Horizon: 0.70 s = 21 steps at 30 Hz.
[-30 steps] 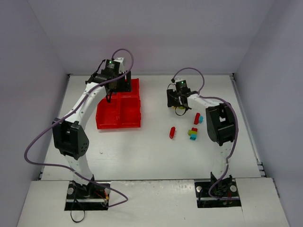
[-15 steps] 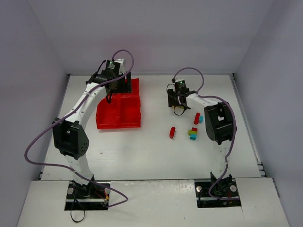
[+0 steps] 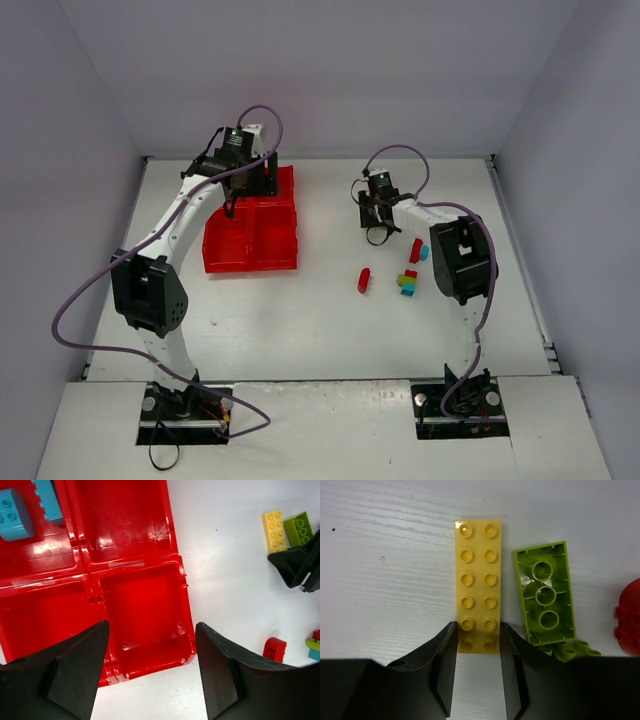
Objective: Sort the legos into containers by color
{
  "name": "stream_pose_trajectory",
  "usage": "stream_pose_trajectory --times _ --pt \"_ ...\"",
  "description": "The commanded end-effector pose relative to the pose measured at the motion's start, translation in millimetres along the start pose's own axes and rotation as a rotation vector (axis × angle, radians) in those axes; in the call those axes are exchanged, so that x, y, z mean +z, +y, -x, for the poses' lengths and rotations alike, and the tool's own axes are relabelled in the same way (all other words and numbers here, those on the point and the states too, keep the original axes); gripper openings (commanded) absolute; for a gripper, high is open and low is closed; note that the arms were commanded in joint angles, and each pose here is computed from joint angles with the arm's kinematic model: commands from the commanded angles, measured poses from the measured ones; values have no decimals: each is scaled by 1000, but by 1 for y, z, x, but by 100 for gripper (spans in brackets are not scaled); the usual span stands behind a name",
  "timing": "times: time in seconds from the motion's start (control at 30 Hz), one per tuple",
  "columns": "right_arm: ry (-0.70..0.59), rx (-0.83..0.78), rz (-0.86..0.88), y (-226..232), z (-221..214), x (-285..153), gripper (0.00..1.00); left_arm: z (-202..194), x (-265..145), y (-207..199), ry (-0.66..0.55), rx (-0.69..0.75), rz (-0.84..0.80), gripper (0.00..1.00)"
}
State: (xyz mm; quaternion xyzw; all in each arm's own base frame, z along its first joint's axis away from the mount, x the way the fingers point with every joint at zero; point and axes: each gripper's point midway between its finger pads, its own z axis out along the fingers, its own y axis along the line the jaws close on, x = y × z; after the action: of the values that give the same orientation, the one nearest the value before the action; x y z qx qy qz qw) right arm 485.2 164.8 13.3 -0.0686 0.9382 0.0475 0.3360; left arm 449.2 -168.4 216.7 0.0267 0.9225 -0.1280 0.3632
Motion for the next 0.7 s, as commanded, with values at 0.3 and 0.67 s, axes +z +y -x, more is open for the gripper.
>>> stream_pose_trajectory --times 0.3,0.67 --pt "-327 -106 185 49 64 -88 0 38 -25 -60 -99 -85 -298 63" --pt "-499 -161 458 109 89 -167 0 42 -28 -110 -70 -118 -535 59"
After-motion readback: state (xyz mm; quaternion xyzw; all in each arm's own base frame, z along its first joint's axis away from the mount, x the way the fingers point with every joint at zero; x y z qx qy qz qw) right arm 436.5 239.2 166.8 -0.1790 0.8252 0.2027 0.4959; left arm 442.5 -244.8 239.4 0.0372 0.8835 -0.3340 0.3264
